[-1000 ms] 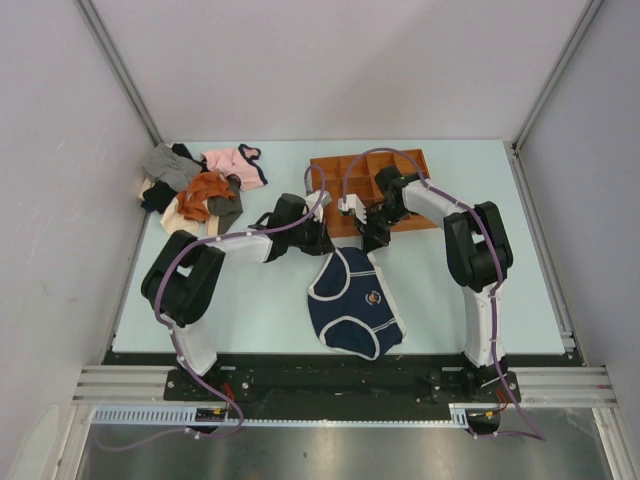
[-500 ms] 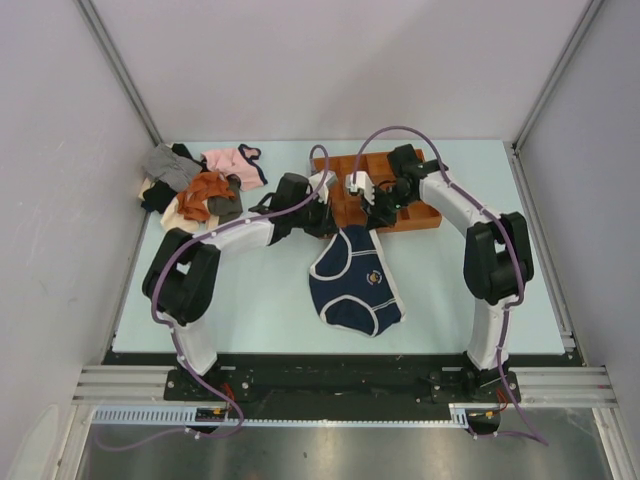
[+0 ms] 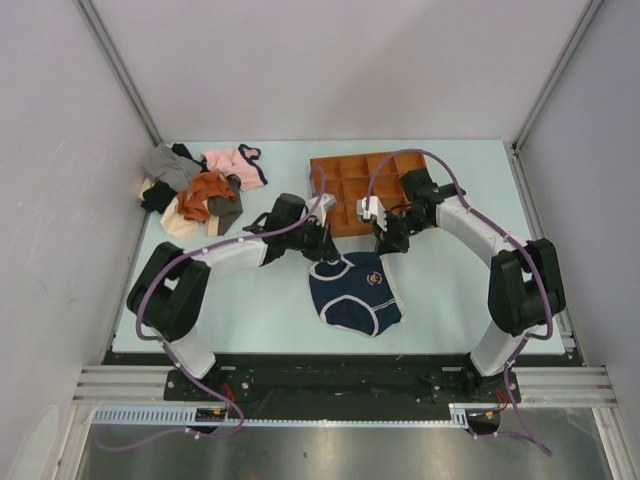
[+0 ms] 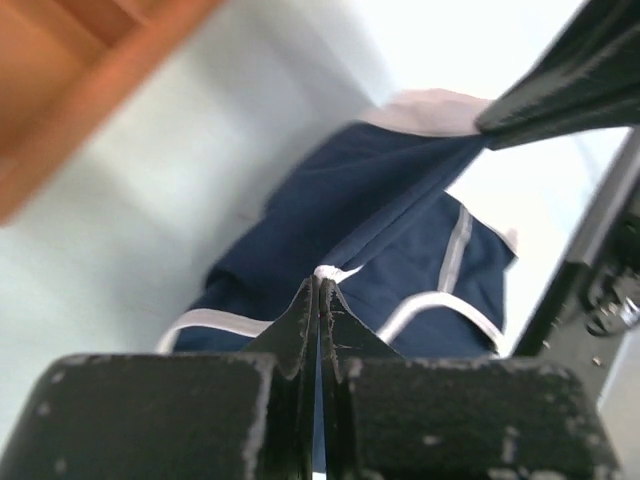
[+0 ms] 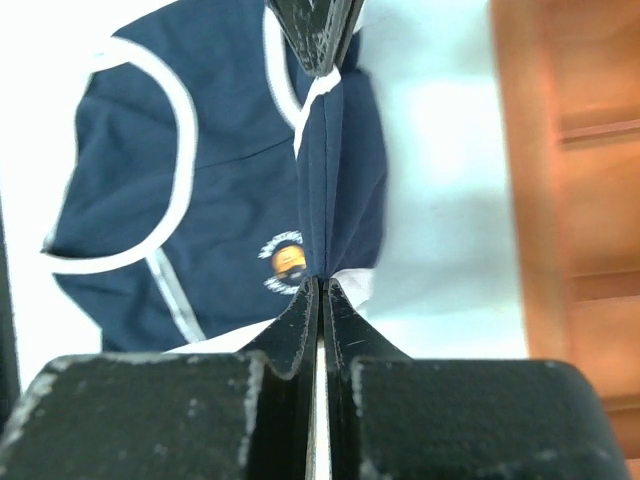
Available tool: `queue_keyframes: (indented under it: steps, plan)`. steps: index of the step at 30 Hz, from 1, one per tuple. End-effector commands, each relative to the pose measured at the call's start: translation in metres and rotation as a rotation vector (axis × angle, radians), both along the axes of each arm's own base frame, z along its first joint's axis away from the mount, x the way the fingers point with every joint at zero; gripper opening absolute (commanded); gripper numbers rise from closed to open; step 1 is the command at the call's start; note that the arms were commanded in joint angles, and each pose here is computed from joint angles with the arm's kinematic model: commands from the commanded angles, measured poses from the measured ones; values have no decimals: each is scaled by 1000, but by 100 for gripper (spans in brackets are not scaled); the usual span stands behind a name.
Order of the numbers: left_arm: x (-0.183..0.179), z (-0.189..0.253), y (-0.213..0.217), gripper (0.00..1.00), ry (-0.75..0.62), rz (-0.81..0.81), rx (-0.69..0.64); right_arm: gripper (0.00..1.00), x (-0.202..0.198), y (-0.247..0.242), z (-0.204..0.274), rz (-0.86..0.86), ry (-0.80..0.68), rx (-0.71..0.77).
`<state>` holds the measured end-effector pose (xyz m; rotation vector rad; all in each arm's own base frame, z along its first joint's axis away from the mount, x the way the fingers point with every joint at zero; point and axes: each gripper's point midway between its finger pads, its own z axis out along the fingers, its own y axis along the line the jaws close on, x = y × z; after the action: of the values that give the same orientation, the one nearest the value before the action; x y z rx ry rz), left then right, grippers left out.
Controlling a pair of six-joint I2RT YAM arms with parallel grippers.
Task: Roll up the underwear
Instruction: Fold the underwear at the center of the board.
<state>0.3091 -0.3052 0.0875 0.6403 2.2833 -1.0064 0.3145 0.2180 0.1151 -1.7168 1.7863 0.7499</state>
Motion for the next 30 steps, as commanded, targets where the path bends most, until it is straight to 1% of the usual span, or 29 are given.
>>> queue_keyframes:
  steps: [1, 9, 12, 14, 20, 30]
  plan:
    - [-24, 36, -18, 0, -48, -63, -114, 0, -23, -2, 8, 44, -19, 31]
    - [-74, 23, -37, 0, -4, -140, -99, 0, -74, -15, -4, 105, 16, 25]
    - [-89, 22, -39, 0, 4, -146, -107, 0, -83, -21, -6, 109, 1, 16]
    - [-100, 20, -41, 1, 10, -152, -103, 0, -91, -25, -13, 111, 16, 7]
    - [-121, 16, -48, 1, 24, -164, -105, 0, -107, -36, -24, 112, 8, -15]
    - [-137, 7, -60, 0, 45, -181, -91, 0, -116, -44, -40, 118, 18, -34]
